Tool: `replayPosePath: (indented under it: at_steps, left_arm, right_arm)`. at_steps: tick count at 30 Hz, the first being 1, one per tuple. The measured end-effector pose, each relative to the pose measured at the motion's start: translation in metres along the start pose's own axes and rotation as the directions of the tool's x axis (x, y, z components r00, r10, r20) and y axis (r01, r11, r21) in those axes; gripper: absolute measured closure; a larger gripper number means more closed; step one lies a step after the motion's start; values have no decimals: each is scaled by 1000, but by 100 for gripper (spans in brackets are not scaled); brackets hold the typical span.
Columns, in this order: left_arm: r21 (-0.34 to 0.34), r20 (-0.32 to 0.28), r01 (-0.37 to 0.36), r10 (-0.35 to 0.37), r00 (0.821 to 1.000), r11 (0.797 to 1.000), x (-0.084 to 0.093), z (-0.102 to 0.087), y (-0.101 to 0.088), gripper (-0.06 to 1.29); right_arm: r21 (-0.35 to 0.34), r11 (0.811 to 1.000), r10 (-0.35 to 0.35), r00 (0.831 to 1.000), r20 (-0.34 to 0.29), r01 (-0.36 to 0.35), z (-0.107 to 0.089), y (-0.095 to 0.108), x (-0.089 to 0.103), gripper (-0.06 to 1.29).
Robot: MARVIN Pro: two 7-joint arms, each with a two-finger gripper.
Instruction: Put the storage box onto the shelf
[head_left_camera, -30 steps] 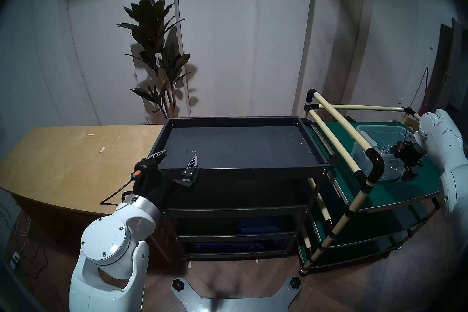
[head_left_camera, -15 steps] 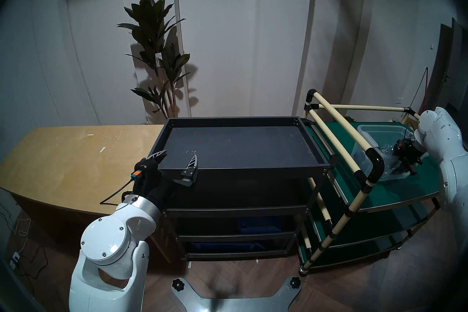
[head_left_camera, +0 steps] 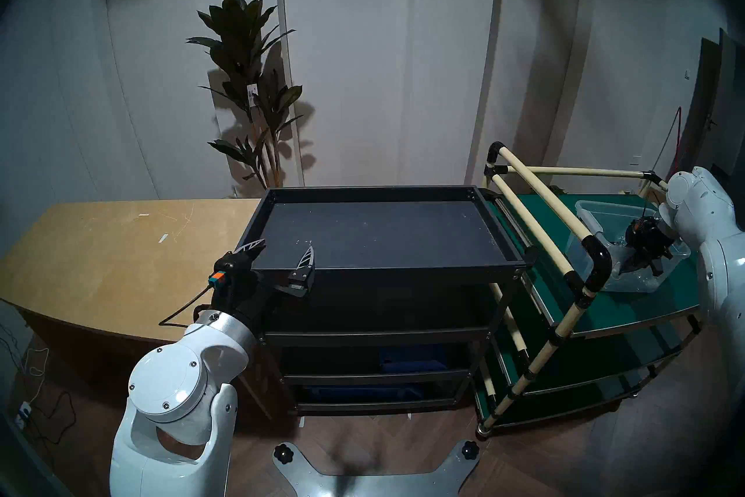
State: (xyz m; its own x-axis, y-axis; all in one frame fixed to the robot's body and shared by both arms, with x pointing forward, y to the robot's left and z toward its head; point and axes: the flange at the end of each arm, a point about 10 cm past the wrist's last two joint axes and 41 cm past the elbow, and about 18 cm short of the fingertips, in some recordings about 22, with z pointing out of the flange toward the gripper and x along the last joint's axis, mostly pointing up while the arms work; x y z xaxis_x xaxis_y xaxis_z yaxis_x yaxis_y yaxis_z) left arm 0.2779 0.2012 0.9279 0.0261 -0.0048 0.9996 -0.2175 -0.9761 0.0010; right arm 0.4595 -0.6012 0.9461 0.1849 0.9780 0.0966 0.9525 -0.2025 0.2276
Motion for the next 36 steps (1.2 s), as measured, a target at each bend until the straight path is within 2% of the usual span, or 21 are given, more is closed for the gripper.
replayPosePath:
  at_steps: [18,28,36]
  left_arm:
    - [0,0,0,0,1000,1000,0,0,0,-4]
    - [0,0,0,0,1000,1000,0,0,0,-4]
    - [0,1,0,0,1000,1000,0,0,0,-4]
  right_arm:
    - [-24,998,55,998,-20,-56,-27,11,2,107]
    - [-73,994,77,997,-28,-79,-55,19,-3,107]
    - [-137,988,74,997,-29,-77,-87,31,-3,107]
